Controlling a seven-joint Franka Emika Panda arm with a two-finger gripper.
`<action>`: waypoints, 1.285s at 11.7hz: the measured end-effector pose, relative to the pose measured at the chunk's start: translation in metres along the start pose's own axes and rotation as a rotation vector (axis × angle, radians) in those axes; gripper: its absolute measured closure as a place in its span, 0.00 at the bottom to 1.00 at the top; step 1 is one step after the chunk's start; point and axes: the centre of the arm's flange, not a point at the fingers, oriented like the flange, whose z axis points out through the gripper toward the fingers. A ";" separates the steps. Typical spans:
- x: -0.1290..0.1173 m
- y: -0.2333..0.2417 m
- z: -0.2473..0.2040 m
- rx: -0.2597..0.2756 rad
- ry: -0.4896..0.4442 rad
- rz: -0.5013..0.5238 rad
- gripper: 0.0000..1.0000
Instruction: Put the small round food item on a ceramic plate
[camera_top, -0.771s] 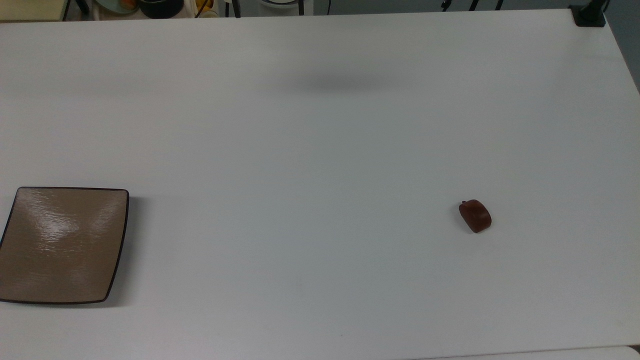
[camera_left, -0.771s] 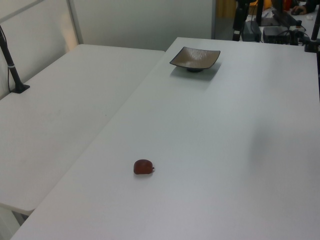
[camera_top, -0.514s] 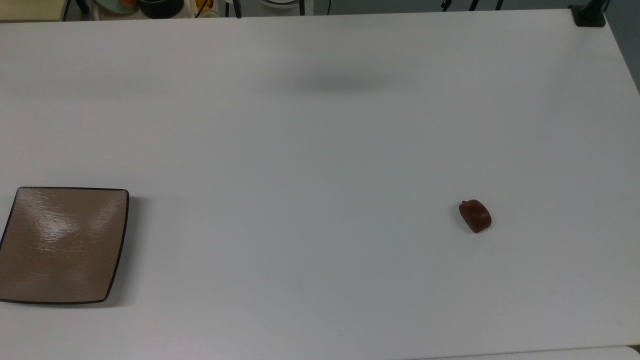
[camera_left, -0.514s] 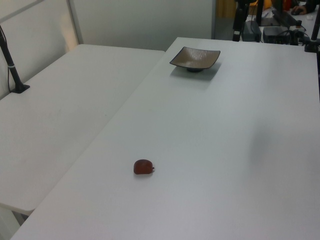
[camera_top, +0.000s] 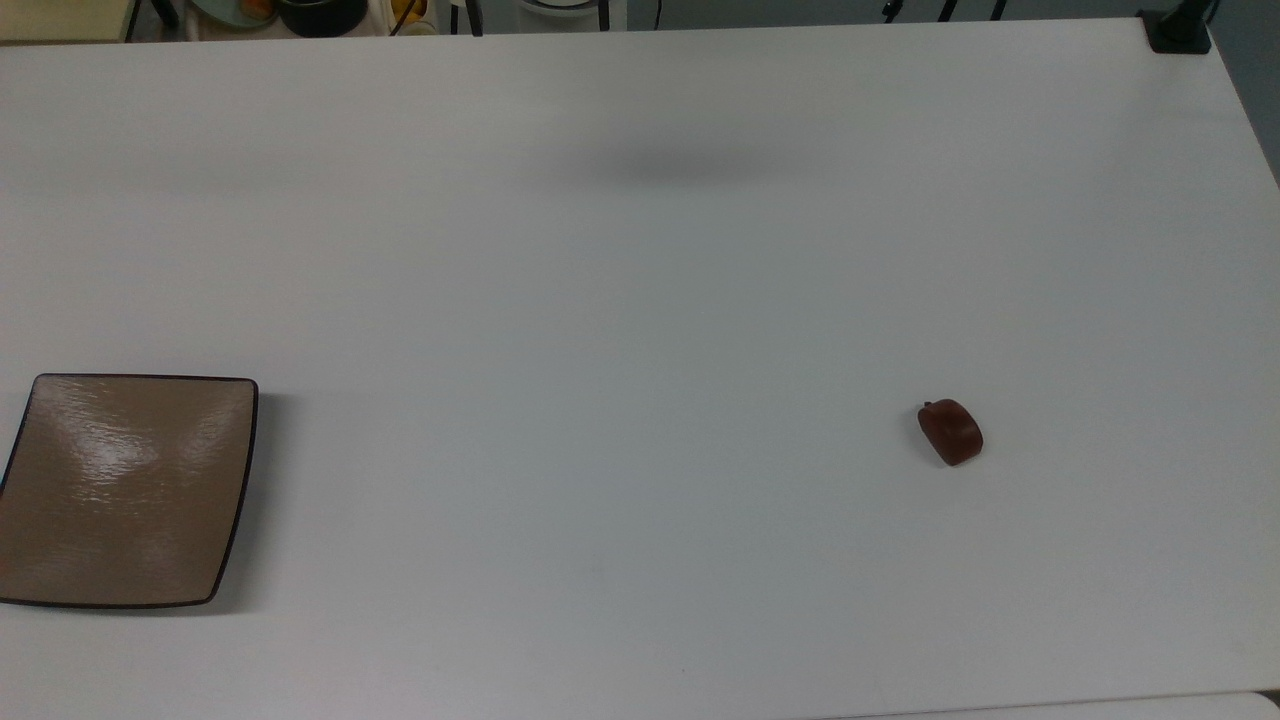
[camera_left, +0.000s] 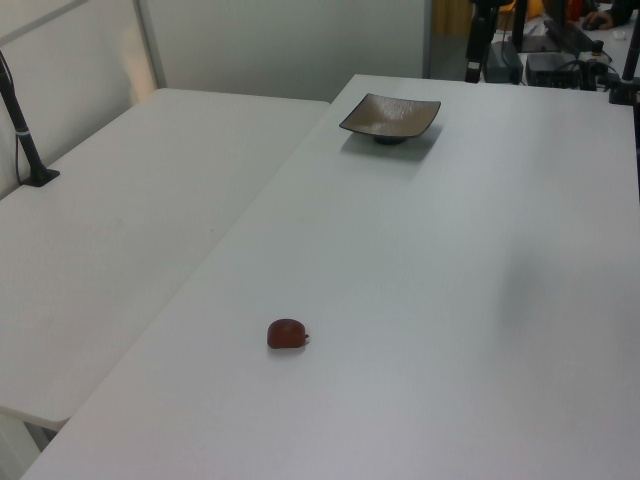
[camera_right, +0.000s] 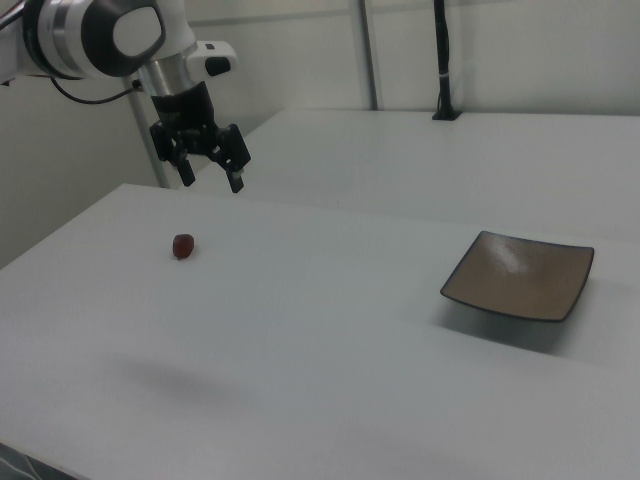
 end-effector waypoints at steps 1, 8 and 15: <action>0.000 0.000 0.000 0.000 0.000 0.000 0.00; 0.018 -0.054 0.016 0.011 0.059 -0.092 0.00; 0.081 -0.170 0.054 0.050 0.134 -0.119 0.00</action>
